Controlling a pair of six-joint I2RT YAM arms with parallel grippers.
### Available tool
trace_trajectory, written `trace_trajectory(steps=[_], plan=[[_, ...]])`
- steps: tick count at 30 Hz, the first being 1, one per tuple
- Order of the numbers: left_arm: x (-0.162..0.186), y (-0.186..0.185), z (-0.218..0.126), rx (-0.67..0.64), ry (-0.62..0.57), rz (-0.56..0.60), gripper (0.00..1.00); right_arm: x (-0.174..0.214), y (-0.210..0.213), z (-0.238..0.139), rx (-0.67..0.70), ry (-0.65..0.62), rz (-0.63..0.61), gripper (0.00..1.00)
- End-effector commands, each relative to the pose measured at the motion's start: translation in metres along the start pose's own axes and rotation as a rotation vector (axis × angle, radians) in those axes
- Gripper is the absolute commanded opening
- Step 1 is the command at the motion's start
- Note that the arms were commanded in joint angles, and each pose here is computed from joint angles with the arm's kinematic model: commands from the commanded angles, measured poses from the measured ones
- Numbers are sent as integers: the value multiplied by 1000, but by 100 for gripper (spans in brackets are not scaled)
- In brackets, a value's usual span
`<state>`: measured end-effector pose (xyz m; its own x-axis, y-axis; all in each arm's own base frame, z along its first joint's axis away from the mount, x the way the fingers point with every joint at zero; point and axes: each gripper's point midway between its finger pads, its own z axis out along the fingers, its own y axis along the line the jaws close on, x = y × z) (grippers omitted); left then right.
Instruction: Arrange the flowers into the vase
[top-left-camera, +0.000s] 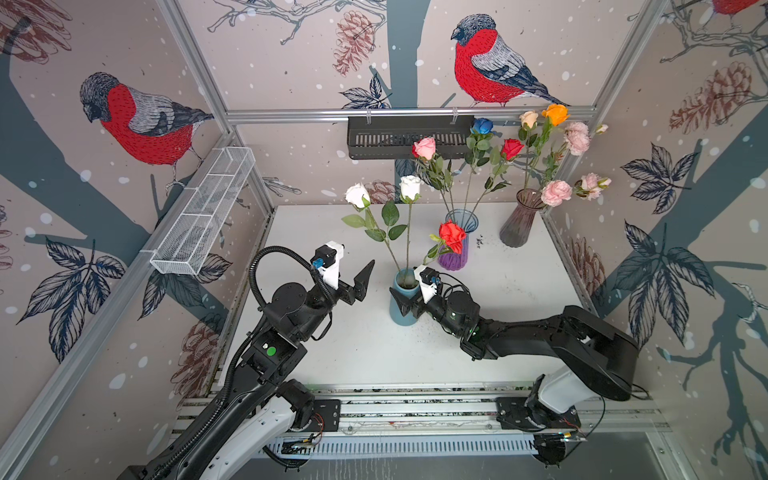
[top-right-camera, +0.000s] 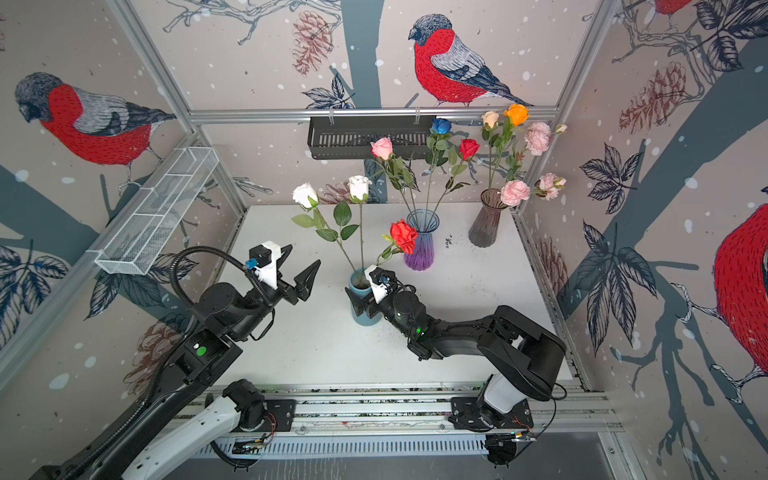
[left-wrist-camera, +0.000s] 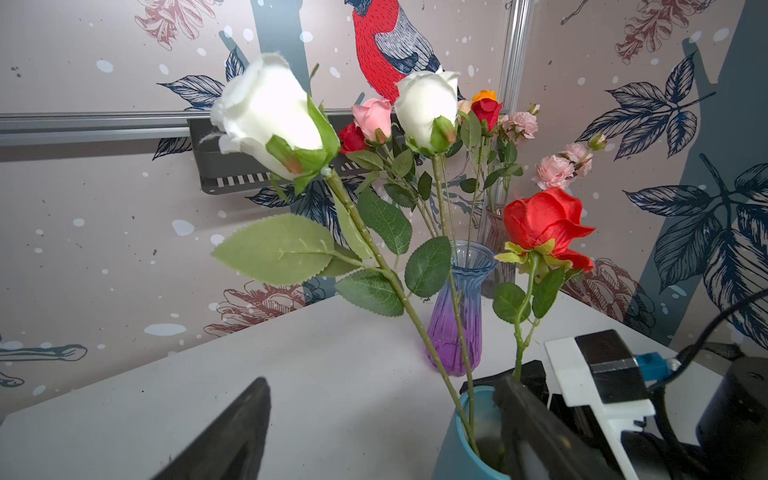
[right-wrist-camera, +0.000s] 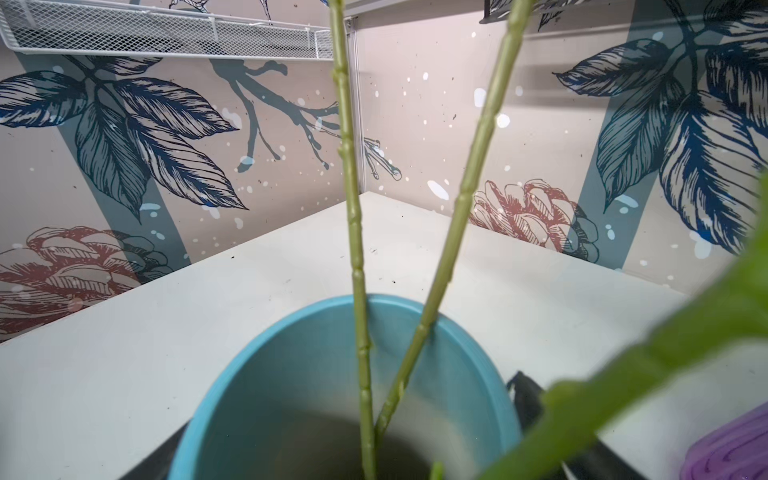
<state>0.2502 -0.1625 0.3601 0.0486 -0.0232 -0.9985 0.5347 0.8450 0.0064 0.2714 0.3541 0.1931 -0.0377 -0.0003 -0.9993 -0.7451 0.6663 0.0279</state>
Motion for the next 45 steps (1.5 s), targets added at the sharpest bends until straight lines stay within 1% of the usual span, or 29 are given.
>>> trace_trajectory(steps=[1, 2, 5, 8, 9, 10, 11, 16, 19, 23, 33, 38, 45], plan=[[-12, 0, 0, 1, -42, 11, 85, -14, 6, 4, -34, -63, 15, 91], [-12, 0, 0, 0, -41, 13, 85, -13, 8, 4, -42, -62, 9, 89], [-11, 0, 0, 0, -36, 20, 85, -11, 14, 7, -76, -62, -14, 73], [-12, 1, 0, -2, -39, 22, 85, -10, 18, 11, -94, -61, -34, 46], [-12, 1, 0, -3, -38, 22, 85, -10, 18, 12, -92, -64, -38, 39], [-12, 1, -1, -1, -41, 22, 85, -10, 18, 13, -93, -66, -42, 35], [-12, 1, -1, -1, -41, 21, 85, -10, 18, 14, -91, -70, -49, 33], [-13, 0, -2, 4, -47, 19, 85, -15, 16, 28, -84, -98, -105, 33], [-14, 0, -2, 4, -48, 21, 85, -20, 11, 42, -90, -131, -129, 32], [-14, 1, -3, 3, -50, 24, 85, -20, -1, 66, -110, -176, -134, 31], [-14, 2, -5, -1, -55, 31, 85, -9, -34, 131, -140, -184, -146, 29], [-16, -1, -6, 17, -61, 27, 85, -16, -39, 142, -183, -251, -140, 27], [-13, -3, -3, 24, -53, 23, 85, -30, -46, 159, -190, -353, -133, 27]])
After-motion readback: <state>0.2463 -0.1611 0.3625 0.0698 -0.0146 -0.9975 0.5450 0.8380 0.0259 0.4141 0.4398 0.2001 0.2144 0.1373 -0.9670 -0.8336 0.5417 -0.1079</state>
